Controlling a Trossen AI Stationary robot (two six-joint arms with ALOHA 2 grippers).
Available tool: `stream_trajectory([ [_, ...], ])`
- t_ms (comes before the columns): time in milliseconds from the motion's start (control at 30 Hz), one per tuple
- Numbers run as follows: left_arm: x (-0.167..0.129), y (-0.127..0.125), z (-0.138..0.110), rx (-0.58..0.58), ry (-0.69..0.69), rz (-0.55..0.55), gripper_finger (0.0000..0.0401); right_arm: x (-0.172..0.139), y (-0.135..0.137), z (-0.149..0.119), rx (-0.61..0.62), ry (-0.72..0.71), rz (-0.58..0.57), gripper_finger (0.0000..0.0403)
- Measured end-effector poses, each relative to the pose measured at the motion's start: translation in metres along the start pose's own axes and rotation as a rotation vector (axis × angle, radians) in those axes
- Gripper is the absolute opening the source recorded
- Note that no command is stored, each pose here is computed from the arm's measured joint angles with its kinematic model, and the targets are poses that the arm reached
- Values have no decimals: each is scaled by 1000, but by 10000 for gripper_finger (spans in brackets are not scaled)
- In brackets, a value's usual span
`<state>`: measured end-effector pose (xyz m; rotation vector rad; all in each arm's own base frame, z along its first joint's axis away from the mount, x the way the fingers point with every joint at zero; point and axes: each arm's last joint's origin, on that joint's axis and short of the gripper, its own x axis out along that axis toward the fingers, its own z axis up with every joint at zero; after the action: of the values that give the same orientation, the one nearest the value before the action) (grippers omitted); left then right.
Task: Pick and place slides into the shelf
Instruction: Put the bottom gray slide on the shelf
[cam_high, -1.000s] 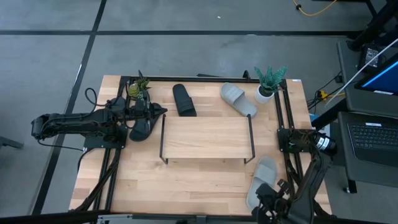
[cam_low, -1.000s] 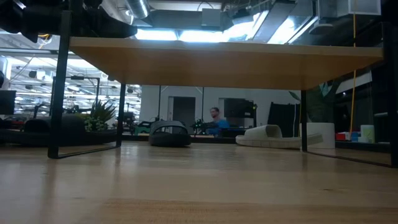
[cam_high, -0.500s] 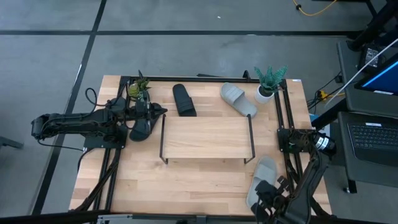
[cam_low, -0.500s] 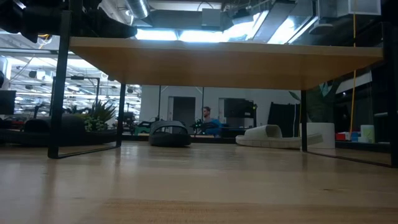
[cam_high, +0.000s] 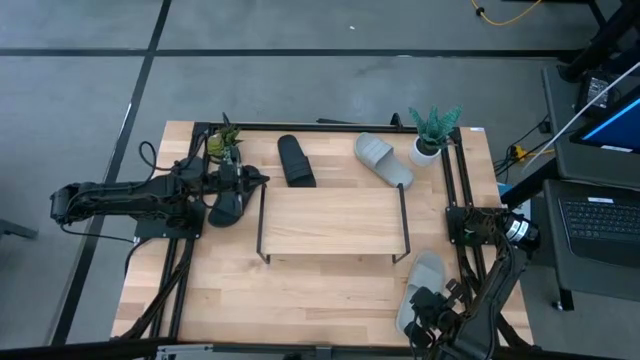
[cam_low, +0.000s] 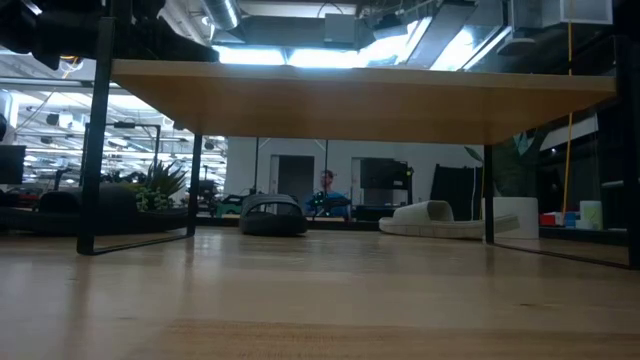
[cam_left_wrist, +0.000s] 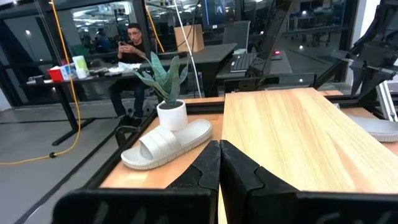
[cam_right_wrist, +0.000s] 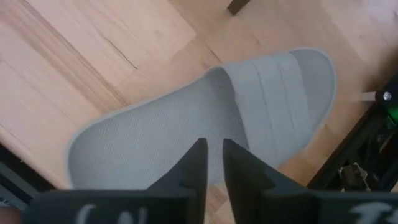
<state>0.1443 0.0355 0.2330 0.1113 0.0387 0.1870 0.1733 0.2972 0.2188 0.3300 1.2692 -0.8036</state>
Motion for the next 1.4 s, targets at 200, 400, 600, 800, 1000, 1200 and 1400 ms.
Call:
stream_trajectory([
  [200,0,0,0,0,1,0,0,0,0,0,-2,-1,0,130],
  [400,0,0,0,0,4,-1,0,0,-1,0,-54,-5,-10,160],
  [600,0,0,-1,1,6,-1,0,16,-6,-2,-54,-14,-62,155],
  [800,0,0,-1,1,6,-1,0,35,-12,-5,-66,-27,-122,147],
  [1000,0,0,-1,17,7,-1,0,45,-15,-7,-136,-26,-138,146],
  [1200,0,0,-1,51,6,-1,0,54,-18,-9,-141,-30,-154,146],
  [1400,0,0,-1,51,6,-1,0,54,-18,-9,-143,-32,-163,146],
])
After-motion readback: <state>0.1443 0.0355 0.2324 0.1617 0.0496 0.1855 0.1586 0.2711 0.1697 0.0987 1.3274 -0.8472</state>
